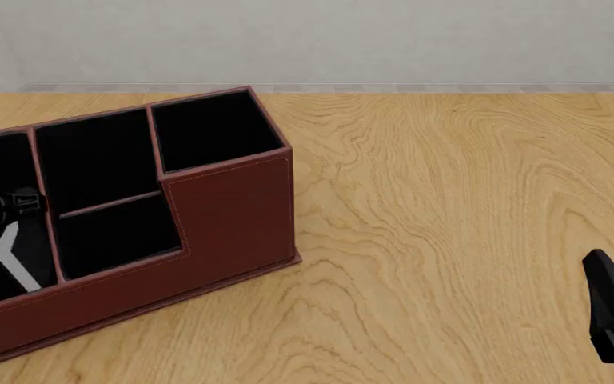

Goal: Pick up the book and place it in the left compartment of the caddy.

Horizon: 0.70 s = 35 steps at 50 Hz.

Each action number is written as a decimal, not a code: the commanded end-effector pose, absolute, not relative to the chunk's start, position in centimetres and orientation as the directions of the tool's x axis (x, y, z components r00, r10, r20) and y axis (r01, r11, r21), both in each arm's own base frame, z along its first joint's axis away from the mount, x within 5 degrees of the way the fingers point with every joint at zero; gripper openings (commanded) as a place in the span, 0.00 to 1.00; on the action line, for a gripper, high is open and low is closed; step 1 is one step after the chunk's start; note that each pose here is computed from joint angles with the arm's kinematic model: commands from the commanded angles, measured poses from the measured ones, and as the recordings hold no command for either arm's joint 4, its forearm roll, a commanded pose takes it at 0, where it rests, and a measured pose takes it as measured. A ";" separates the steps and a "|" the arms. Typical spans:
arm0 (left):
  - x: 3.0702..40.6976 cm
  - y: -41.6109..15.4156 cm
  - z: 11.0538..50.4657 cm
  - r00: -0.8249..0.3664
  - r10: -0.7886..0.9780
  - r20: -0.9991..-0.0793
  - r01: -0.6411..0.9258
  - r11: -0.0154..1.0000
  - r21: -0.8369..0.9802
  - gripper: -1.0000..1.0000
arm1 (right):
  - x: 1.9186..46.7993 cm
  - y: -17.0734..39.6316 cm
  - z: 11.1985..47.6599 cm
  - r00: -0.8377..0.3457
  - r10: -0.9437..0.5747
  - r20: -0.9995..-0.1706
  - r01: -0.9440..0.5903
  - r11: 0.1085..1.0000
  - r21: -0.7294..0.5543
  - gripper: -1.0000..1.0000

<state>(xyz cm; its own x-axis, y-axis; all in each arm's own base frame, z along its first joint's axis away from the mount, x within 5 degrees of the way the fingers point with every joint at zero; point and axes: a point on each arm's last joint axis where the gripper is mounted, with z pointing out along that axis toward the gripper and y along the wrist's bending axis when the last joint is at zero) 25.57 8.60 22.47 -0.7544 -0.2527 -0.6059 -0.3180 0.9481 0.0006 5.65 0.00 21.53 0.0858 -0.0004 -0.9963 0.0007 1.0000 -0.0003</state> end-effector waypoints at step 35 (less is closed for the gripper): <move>22.0 7.5 27.6 -0.735 -0.213 -0.644 -0.297 0.955 0.022 1.00 | 5.7 0.0 21.5 0.086 0.000 -0.996 0.000 1.000 0.000 1.00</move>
